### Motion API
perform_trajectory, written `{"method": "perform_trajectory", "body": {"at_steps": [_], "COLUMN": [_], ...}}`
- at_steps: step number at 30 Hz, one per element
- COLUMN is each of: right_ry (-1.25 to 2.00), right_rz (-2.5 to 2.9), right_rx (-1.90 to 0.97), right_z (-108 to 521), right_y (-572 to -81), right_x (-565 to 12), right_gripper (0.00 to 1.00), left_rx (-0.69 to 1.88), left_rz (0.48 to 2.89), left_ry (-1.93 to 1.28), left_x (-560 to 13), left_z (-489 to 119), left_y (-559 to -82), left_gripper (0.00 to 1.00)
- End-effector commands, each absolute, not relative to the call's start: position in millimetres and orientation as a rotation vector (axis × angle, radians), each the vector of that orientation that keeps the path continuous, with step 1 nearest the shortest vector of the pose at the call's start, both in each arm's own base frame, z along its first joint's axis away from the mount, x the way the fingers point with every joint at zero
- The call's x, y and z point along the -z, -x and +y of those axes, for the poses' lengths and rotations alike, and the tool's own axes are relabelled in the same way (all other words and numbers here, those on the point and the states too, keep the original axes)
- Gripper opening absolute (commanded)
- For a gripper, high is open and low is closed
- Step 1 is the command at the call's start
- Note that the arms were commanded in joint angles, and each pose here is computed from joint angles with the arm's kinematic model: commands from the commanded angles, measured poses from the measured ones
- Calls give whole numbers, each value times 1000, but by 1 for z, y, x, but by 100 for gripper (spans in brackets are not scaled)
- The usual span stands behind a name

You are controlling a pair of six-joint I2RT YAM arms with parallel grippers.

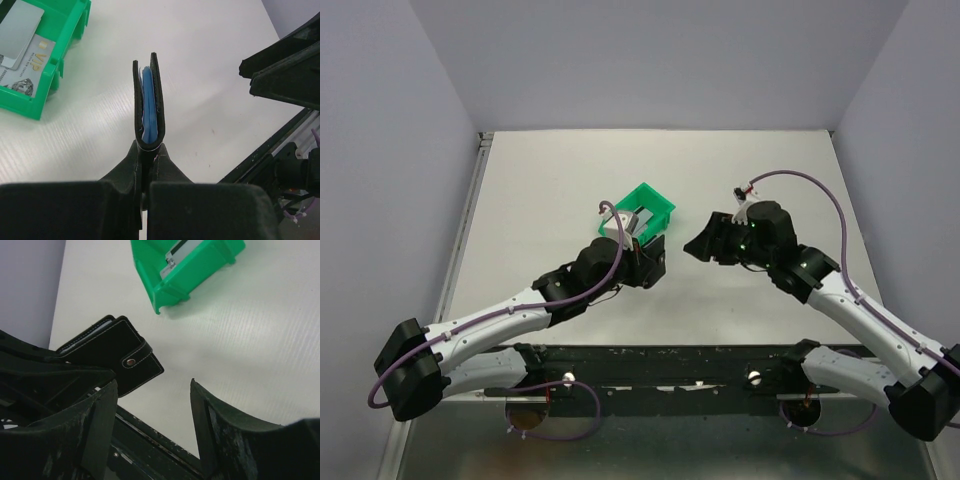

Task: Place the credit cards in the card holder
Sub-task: Open the card holder at the center of the board.

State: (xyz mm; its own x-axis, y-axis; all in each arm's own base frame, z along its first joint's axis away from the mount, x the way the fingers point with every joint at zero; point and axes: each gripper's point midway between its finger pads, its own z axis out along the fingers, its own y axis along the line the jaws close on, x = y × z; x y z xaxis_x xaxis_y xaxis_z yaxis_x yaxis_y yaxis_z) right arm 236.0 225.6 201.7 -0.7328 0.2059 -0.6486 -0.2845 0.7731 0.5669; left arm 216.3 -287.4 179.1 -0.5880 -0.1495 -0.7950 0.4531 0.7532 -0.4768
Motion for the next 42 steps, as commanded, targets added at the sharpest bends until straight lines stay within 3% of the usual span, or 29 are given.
{"method": "perform_trajectory", "body": {"at_steps": [1, 10, 42], "right_ry": [8, 3, 15], "right_rz": [2151, 2229, 2473], "right_rx": [-928, -957, -831], "right_z": [247, 278, 297], "right_y": [-250, -256, -240], "right_x": [-229, -213, -154], "right_gripper": [66, 56, 46], "left_rx": [795, 859, 861], "left_rz": [2015, 1977, 1898], "left_ry": [-234, -266, -239], "left_x": [-188, -199, -215], "left_z": [-285, -296, -289], "left_y": [-223, -219, -221], "left_gripper": [0, 0, 0]}}
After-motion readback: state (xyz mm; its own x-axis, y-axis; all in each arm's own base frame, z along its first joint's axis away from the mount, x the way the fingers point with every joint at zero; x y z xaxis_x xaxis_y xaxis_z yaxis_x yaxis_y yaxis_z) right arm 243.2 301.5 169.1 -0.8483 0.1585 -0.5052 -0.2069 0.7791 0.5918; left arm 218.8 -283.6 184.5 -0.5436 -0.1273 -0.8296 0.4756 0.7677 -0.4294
